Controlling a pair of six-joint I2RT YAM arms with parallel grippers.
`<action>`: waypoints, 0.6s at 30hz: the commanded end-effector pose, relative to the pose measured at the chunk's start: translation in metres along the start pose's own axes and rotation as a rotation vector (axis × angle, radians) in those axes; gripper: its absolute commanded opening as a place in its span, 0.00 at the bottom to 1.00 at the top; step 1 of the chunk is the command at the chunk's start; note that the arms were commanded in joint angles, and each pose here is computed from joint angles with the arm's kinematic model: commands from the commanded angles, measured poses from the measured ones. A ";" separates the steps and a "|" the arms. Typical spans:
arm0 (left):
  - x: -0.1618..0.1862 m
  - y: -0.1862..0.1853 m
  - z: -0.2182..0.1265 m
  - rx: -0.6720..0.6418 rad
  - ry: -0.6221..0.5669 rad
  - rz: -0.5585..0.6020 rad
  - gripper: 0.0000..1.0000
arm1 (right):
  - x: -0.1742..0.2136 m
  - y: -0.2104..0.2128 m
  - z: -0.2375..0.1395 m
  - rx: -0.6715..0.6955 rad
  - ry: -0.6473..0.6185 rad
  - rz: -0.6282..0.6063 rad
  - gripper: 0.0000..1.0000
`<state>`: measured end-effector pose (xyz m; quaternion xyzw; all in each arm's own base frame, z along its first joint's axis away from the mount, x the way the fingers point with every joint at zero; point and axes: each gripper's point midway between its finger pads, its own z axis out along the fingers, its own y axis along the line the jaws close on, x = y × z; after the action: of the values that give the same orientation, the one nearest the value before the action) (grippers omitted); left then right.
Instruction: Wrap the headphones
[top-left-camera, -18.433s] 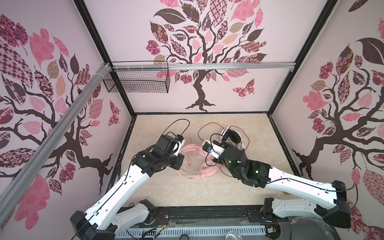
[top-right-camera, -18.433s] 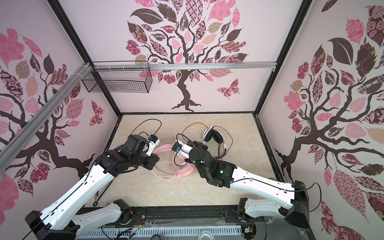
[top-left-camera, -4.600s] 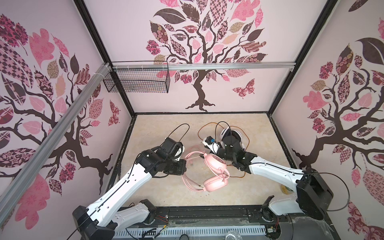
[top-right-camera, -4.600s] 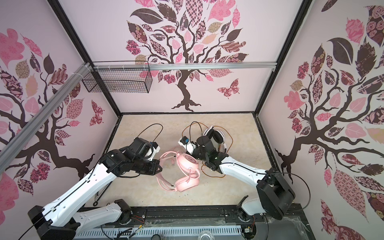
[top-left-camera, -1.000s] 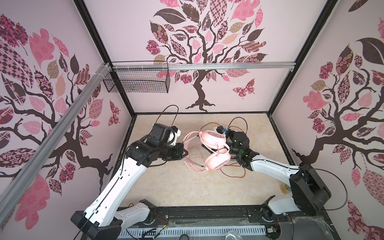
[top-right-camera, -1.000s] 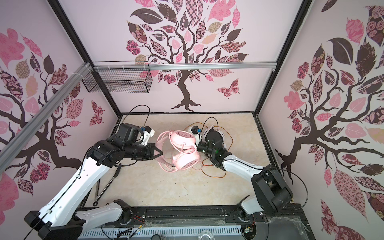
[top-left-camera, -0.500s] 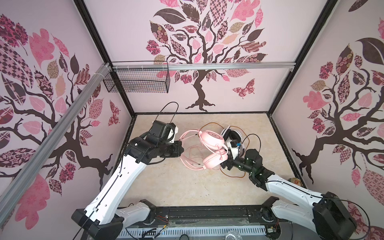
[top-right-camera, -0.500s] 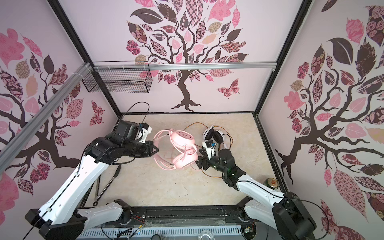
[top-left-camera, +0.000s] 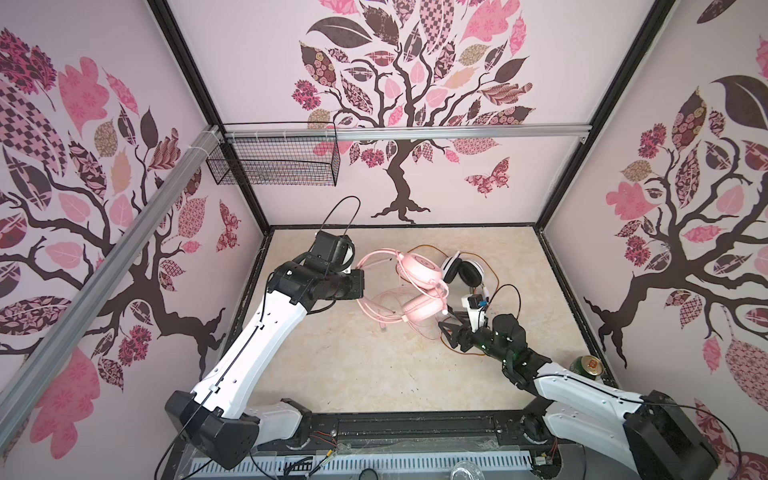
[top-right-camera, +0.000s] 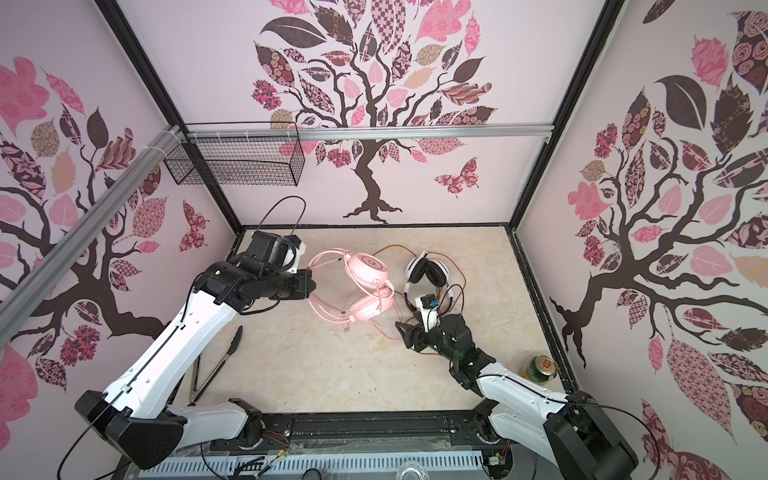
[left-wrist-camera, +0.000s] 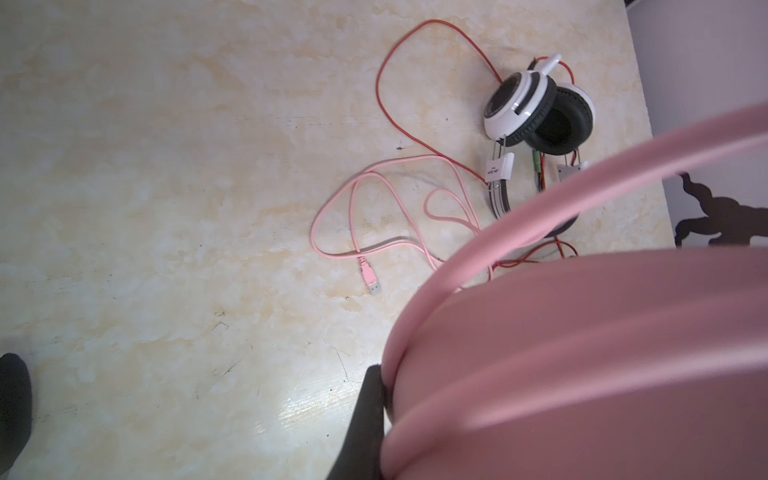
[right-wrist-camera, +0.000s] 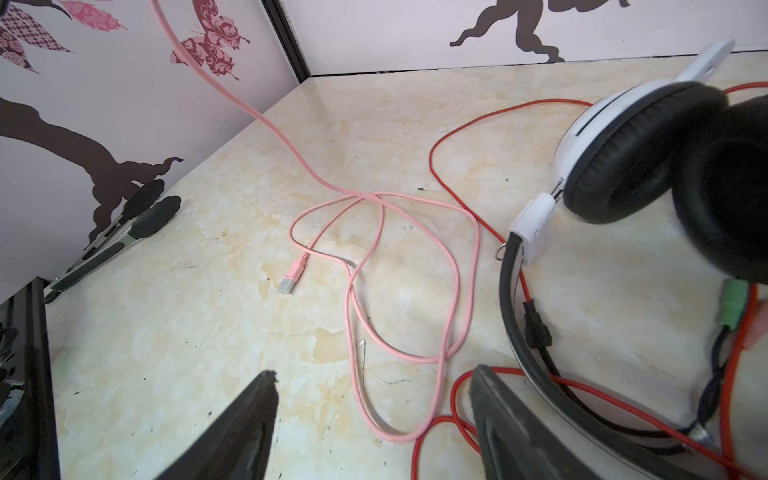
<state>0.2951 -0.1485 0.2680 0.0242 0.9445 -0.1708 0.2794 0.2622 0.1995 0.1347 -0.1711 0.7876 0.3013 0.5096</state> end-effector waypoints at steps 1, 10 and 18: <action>-0.024 0.007 -0.006 0.078 -0.104 -0.102 0.00 | -0.028 0.003 -0.004 0.005 -0.081 0.003 0.75; -0.025 0.017 0.005 0.084 -0.079 -0.151 0.00 | -0.043 -0.002 -0.020 0.052 -0.161 0.014 0.75; -0.023 0.017 0.011 0.087 -0.059 -0.154 0.00 | -0.042 -0.001 -0.018 0.048 -0.152 0.013 0.75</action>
<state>0.3175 -0.1268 0.2564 -0.0438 0.9392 -0.2027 0.2736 0.2659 0.1863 0.1739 -0.1358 0.7560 0.2986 0.5664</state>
